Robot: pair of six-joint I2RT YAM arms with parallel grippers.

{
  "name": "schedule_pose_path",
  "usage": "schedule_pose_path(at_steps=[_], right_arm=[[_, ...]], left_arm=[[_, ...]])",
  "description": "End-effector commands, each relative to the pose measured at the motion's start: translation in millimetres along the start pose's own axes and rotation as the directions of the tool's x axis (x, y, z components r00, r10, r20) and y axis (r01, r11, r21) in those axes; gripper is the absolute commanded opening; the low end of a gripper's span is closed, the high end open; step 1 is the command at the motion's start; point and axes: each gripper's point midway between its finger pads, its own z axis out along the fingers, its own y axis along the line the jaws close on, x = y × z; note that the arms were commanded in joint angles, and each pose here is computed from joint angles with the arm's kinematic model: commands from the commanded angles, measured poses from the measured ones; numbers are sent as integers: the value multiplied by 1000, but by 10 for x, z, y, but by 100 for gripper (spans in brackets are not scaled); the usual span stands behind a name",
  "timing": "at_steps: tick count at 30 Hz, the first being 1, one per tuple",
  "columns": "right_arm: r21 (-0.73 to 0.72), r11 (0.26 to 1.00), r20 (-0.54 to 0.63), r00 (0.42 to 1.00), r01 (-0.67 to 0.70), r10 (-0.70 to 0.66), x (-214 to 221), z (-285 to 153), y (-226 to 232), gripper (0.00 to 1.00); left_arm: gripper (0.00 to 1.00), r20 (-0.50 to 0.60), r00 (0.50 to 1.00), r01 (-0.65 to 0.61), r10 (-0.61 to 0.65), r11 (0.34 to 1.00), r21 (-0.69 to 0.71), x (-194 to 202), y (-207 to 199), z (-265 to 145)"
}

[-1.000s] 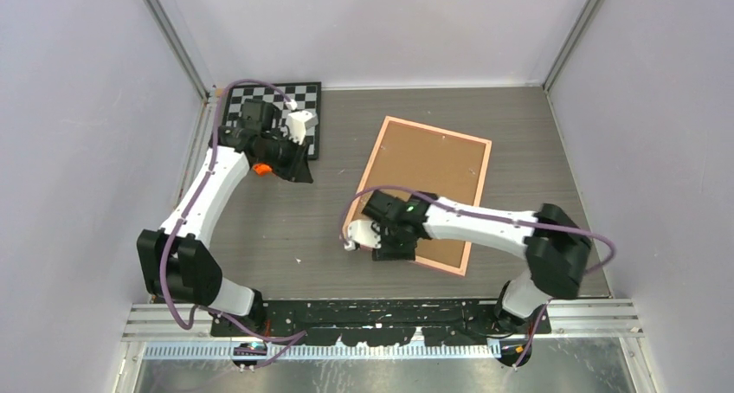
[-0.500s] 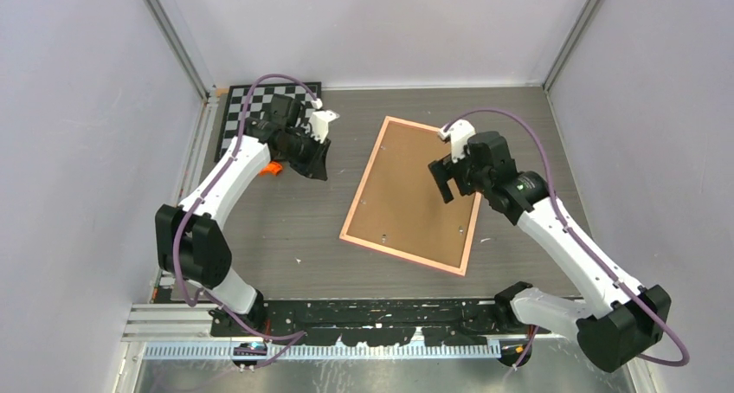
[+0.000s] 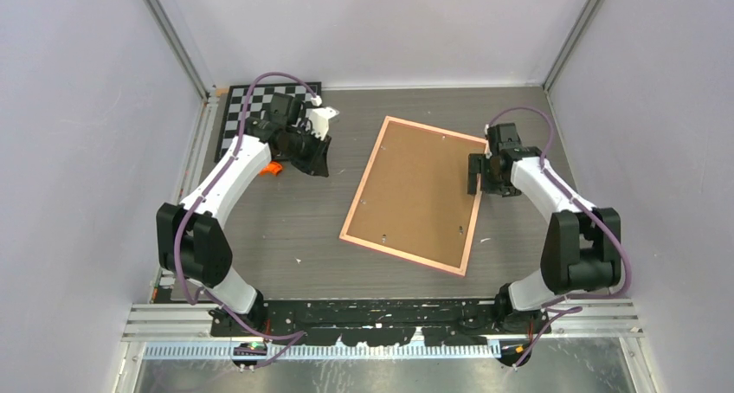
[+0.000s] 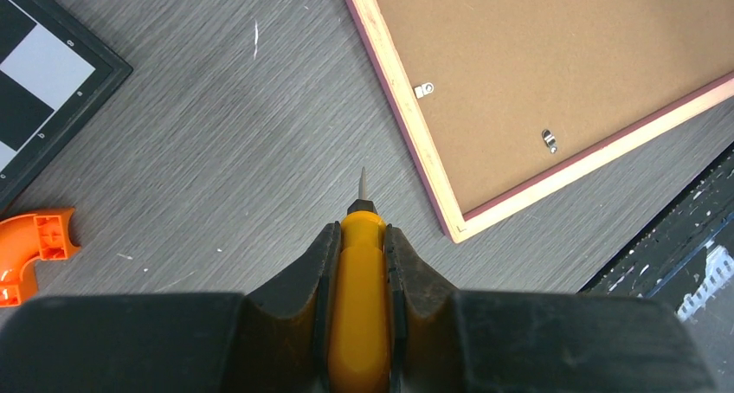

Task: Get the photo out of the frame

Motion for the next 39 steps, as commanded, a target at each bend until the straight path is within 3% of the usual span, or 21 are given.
schedule_pose_path(at_steps=[1,13,21,31,39], right_arm=[[-61,997,-25,998,-57,55,-9,118,146,80],[-180,981,-158,986,-75,47,110,526,459,54],[-234,972,-135,990,15,-47,-3,634,774,41],[-264,942,-59,971,207,-230,-79,738,1213,35],[-207,940,-56,956,270,-287,-173,904,1195,34]], left_arm=[[0,65,998,-13,14,1000,-5,-153,-11,-64],[0,47,999,-25,25,1000,1,-47,-30,-54],[0,25,999,-41,40,999,25,58,-67,-30],[0,-54,990,-121,126,989,87,318,-208,83],[0,-93,970,-227,226,974,4,370,-154,170]])
